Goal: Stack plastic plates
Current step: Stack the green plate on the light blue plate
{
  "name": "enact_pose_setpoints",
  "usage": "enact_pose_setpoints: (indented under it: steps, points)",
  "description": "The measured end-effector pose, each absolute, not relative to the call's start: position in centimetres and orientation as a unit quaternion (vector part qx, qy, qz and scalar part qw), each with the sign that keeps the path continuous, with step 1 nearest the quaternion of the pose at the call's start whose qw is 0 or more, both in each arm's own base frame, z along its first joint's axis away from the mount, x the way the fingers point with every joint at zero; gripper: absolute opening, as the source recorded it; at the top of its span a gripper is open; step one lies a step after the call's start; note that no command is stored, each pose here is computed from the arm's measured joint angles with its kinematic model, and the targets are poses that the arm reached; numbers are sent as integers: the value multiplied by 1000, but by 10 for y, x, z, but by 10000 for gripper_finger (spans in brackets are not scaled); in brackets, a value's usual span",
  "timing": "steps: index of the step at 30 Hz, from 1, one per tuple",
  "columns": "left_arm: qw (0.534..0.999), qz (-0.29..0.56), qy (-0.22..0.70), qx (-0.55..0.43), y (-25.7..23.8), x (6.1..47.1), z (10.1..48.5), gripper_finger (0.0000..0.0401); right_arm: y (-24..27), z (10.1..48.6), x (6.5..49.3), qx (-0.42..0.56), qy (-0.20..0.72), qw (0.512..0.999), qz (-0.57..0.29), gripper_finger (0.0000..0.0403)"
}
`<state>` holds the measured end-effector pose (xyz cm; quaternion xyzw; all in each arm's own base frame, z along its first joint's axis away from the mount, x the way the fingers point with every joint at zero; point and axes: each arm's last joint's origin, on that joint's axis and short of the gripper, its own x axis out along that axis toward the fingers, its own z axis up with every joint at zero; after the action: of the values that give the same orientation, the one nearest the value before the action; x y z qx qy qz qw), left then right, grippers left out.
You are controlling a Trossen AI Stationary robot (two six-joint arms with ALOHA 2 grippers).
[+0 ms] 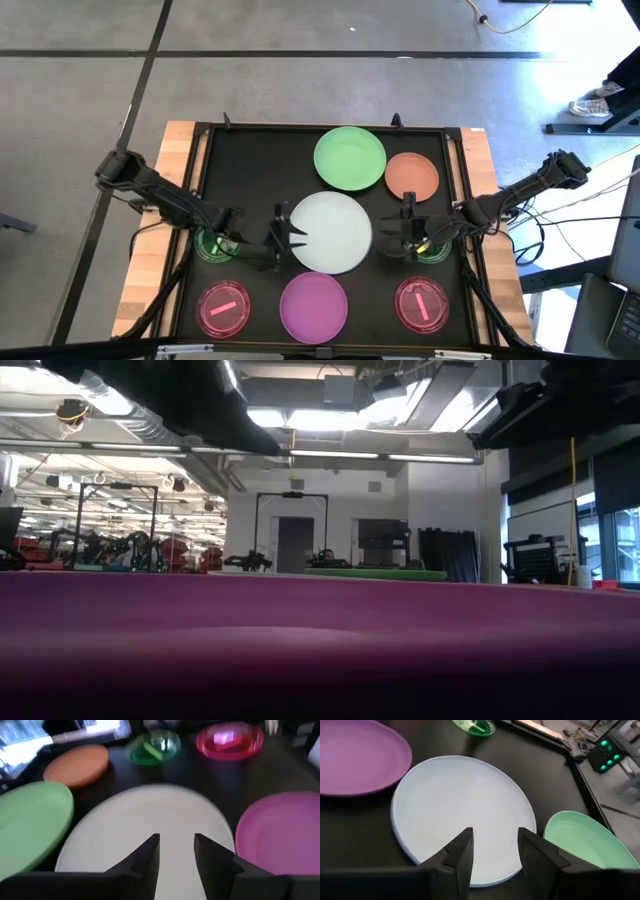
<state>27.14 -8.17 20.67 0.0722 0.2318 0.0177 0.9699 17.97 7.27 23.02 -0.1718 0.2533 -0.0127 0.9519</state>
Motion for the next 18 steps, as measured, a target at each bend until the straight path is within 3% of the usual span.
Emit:
enact_pose_setpoints:
  steps: [8, 18]
  points:
    - [985, 62, 159, 5, -66, 257, 187, 114, 47, 218, 187, -150, 258, 952, -70, 145]
    - [977, 97, 188, -21, -53, 264, 165, 114, 4, 187, 212, -195, 306, 927, -96, 145]
